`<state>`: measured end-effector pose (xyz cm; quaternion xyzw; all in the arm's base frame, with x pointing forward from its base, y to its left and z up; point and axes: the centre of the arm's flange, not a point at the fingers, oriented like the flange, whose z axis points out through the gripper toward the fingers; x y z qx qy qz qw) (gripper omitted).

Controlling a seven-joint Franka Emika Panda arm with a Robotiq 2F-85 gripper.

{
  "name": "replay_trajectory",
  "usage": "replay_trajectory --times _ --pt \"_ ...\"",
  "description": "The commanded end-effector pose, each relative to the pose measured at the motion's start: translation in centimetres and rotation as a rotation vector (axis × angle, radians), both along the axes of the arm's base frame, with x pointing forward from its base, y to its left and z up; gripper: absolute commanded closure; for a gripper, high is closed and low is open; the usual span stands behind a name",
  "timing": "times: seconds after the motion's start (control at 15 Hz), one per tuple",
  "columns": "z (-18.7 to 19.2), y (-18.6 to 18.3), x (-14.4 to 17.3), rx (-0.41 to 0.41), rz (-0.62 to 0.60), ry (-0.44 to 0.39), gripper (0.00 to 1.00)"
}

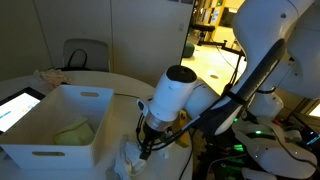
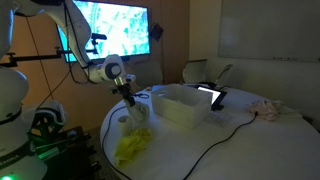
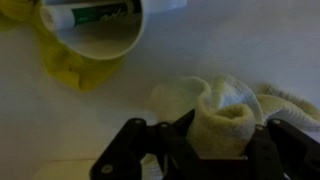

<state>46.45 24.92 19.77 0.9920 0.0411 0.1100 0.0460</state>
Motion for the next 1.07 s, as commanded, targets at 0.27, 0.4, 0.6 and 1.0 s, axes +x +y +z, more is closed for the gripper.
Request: replay_trajectory --times 0.27,0.4,0.6,1.0 --pt "9.4 -0.1 -0.1 -0.038 -0.071 -0.126 1.00" --pt "11.6 0.0 0.1 -0.054 -0.079 -0.146 1.00" --pt "14.7 0.3 0.5 -0.066 -0.110 -0.179 1.00" --pt "20.0 0.4 1.7 -0.063 -0.191 -0.237 1.00"
